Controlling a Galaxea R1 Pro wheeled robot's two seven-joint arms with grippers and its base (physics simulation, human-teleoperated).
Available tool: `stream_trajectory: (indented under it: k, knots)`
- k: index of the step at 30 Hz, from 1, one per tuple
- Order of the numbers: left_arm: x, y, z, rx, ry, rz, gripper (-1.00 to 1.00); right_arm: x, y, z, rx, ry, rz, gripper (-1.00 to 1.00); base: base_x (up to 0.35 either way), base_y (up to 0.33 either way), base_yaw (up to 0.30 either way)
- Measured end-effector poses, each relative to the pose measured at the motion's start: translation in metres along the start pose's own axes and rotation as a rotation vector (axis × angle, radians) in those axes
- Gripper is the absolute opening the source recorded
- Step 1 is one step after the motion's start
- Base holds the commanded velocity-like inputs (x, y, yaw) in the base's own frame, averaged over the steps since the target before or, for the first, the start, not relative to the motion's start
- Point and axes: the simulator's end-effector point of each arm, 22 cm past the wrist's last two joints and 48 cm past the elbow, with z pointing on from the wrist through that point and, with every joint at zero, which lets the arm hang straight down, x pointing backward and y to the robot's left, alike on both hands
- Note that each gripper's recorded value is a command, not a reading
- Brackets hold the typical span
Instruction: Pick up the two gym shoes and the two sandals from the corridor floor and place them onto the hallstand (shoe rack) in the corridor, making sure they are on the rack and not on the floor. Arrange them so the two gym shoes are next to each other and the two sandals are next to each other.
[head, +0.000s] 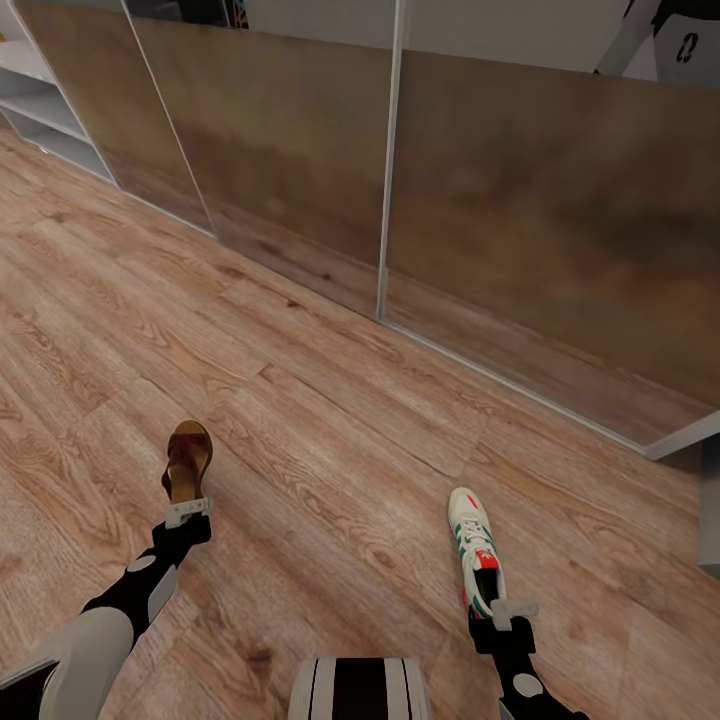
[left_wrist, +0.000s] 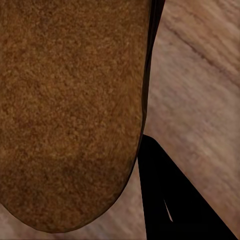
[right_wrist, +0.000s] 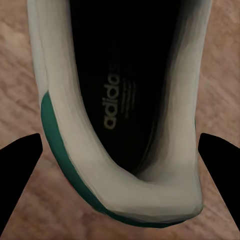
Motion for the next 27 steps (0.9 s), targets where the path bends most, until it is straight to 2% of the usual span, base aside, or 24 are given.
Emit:
stream_trajectory:
  k: [16,20,24,27]
  knots:
    - [-0.007,0.0,-0.003,0.002,-0.013,0.001,-1.0,-0.006,-0.001,-0.002,0.0,-0.011,0.001,-1.0,0.0,0.0,0.0]
    - [-0.016,0.002,-0.007,-0.001,-0.029,0.002,-1.0,-0.012,-0.002,-0.004,0.001,-0.021,-0.001,-1.0,0.0,0.0,0.0]
    - [-0.006,0.011,-0.017,-0.011,-0.023,0.01,-1.0,-0.012,-0.005,-0.007,0.003,-0.022,-0.006,-1.0,0.0,0.0,0.0]
    - [-0.001,0.018,-0.025,-0.018,-0.045,0.022,-1.0,-0.017,-0.007,-0.009,0.003,-0.032,-0.008,-1.0,0.0,0.0,0.0]
